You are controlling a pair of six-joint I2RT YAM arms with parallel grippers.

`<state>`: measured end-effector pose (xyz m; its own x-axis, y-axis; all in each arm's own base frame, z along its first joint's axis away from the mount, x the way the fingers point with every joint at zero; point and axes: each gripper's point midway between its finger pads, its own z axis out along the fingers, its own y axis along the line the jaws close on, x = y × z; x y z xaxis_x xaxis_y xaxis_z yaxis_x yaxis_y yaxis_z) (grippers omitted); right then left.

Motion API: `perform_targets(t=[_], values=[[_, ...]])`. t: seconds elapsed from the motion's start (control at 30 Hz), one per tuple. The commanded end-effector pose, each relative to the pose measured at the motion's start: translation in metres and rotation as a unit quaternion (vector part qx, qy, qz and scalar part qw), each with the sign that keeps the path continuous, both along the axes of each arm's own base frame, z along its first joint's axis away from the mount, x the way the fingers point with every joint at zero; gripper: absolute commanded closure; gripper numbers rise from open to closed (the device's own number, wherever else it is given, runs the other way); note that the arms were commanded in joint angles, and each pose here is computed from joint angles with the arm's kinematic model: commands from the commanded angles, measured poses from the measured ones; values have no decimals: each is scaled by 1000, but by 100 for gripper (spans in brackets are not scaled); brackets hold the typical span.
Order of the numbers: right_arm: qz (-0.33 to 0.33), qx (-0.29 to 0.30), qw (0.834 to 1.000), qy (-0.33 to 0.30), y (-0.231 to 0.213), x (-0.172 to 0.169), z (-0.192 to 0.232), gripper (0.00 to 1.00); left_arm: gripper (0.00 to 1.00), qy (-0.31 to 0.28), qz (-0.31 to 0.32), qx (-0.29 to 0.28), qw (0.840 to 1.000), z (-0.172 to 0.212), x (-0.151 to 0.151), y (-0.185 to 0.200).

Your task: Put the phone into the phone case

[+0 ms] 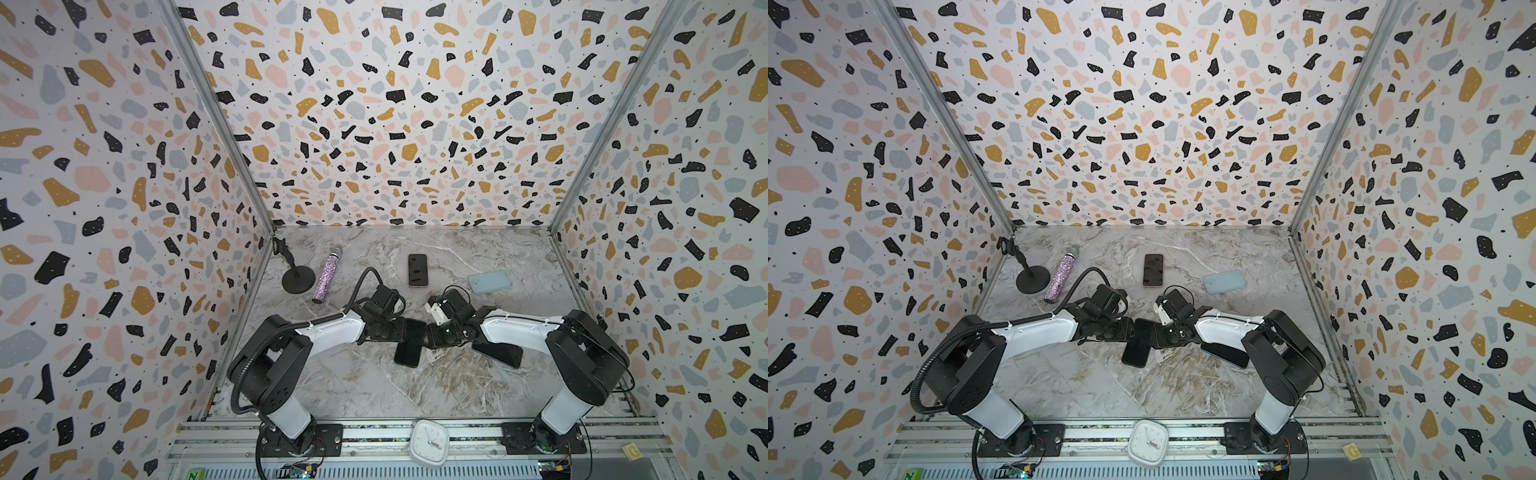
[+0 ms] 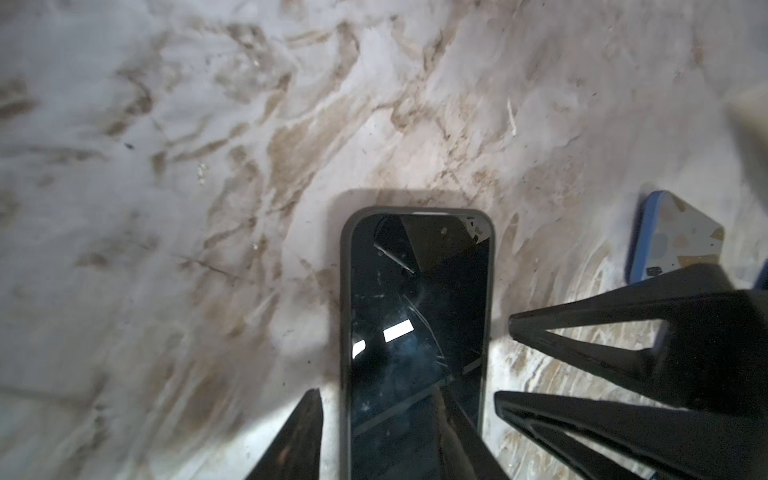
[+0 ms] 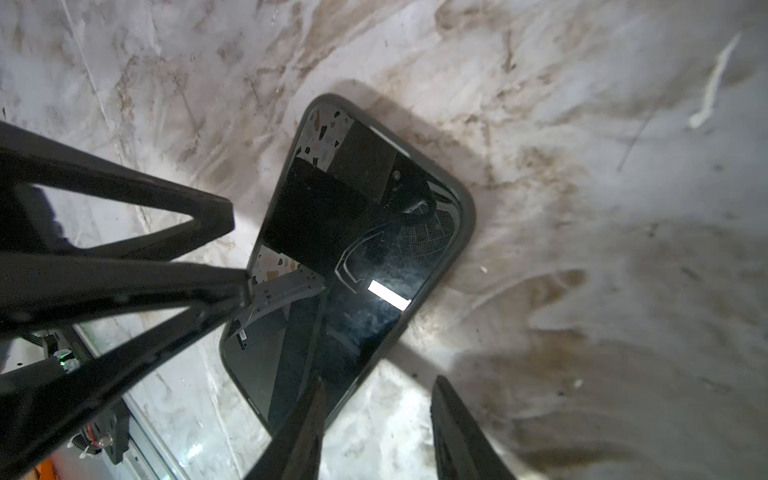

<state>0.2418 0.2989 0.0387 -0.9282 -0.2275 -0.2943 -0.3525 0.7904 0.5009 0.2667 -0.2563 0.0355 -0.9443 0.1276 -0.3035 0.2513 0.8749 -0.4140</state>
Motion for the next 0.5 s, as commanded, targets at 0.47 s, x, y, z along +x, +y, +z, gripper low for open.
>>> perform_targets(t=[0.47], values=[[11, -10, 1000, -2, 18, 4, -18, 63, 56, 32, -39, 30, 998, -32, -21, -5]])
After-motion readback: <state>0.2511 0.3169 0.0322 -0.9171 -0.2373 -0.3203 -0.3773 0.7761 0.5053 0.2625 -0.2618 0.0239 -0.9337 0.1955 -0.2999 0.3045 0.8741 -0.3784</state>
